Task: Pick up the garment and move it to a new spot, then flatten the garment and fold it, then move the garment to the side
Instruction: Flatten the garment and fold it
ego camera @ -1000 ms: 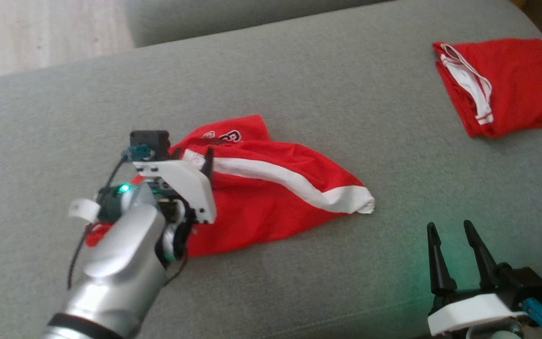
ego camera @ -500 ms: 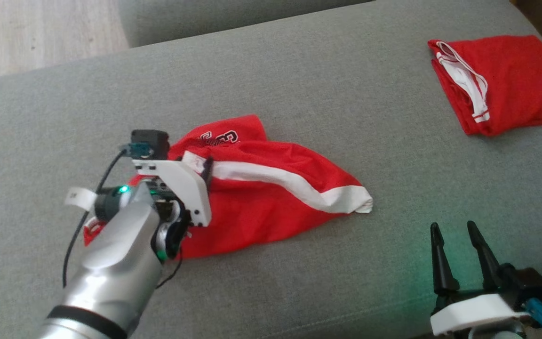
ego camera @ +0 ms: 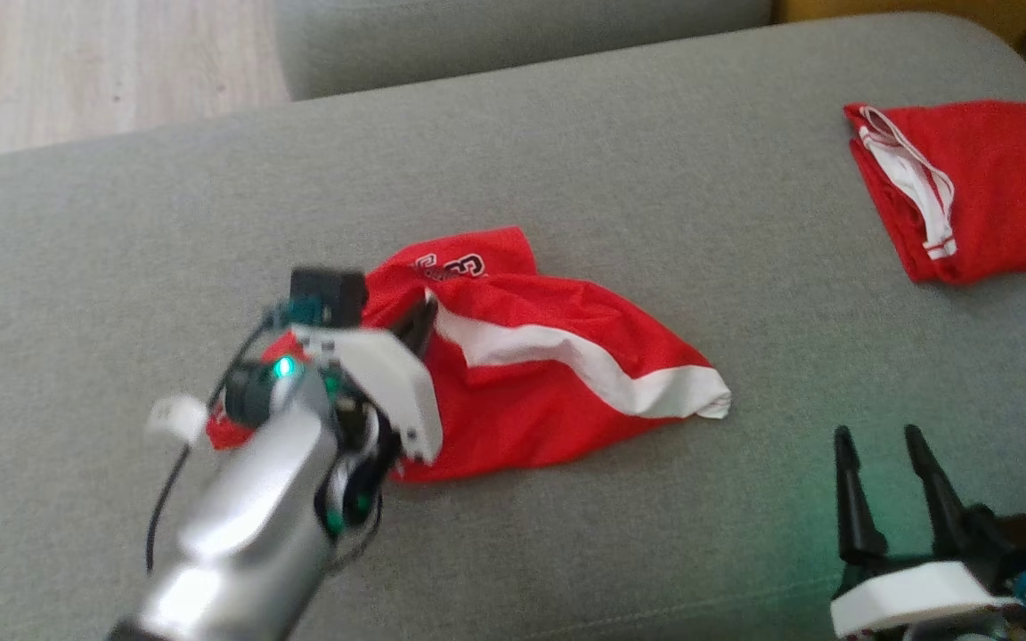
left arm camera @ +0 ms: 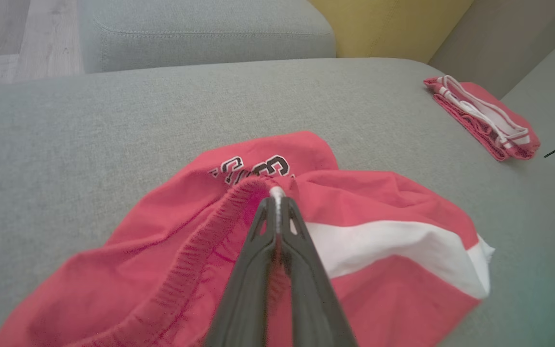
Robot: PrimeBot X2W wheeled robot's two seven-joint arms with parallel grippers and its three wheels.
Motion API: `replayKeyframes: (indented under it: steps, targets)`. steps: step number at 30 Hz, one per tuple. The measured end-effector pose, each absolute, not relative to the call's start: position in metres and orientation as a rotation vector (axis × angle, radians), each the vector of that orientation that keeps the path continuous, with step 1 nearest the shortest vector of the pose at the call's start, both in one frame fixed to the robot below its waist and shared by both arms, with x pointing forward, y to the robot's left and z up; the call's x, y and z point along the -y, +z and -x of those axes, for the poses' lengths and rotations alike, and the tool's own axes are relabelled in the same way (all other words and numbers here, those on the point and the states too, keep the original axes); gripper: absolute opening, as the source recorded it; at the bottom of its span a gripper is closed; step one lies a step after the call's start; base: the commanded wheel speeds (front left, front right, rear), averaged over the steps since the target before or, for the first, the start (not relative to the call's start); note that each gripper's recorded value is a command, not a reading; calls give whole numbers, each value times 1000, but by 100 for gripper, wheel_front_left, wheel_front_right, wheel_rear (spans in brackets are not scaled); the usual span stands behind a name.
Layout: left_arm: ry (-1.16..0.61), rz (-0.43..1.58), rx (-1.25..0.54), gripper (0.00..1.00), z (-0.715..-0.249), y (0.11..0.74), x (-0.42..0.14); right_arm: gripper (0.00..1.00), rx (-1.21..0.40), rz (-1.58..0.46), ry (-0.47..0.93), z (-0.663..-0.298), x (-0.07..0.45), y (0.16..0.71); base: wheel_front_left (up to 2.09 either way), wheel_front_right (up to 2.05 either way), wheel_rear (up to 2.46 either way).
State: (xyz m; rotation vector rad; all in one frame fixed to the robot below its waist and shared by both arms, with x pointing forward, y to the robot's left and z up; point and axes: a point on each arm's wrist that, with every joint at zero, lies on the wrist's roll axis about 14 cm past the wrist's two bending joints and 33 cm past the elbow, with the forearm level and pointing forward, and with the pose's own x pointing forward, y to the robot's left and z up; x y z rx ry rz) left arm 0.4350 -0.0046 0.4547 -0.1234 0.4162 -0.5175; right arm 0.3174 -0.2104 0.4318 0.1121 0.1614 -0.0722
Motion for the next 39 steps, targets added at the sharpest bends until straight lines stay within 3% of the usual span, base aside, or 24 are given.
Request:
replayKeyframes:
  steps: [4,10,14,15,16,17,18,24,30,39]
  targets:
    - [-483,192,-417,0,-395,451,-13,100,-174,-112,-74,-311,212,428,0,0,0]
    - [-331,331,-586,0,-304,417,-57,100,-188,-109,-33,-315,201,424,0,0,0]
    - [-263,423,-658,0,-271,409,-70,100,-186,-101,7,-324,190,425,0,0,0]
    - [-249,432,-661,22,-268,408,-74,100,-186,-97,19,-325,187,425,0,0,0]
    - [-238,430,-656,38,-267,408,-77,100,-186,-97,29,-327,184,425,0,0,0]
    - [-221,437,-653,97,-267,407,-80,100,-185,-97,37,-328,182,425,0,0,0]
    - [-208,442,-658,100,-266,405,-83,100,-184,-96,44,-329,180,426,0,0,0]
    - [-158,433,-601,100,-266,403,-95,100,-169,-89,60,-330,175,430,0,0,0]
    - [-108,404,-355,100,-283,434,-108,100,-144,-86,49,-330,180,437,0,0,0]
    - [-62,173,-129,100,-291,465,-133,100,-68,-33,60,-335,182,461,0,0,0]
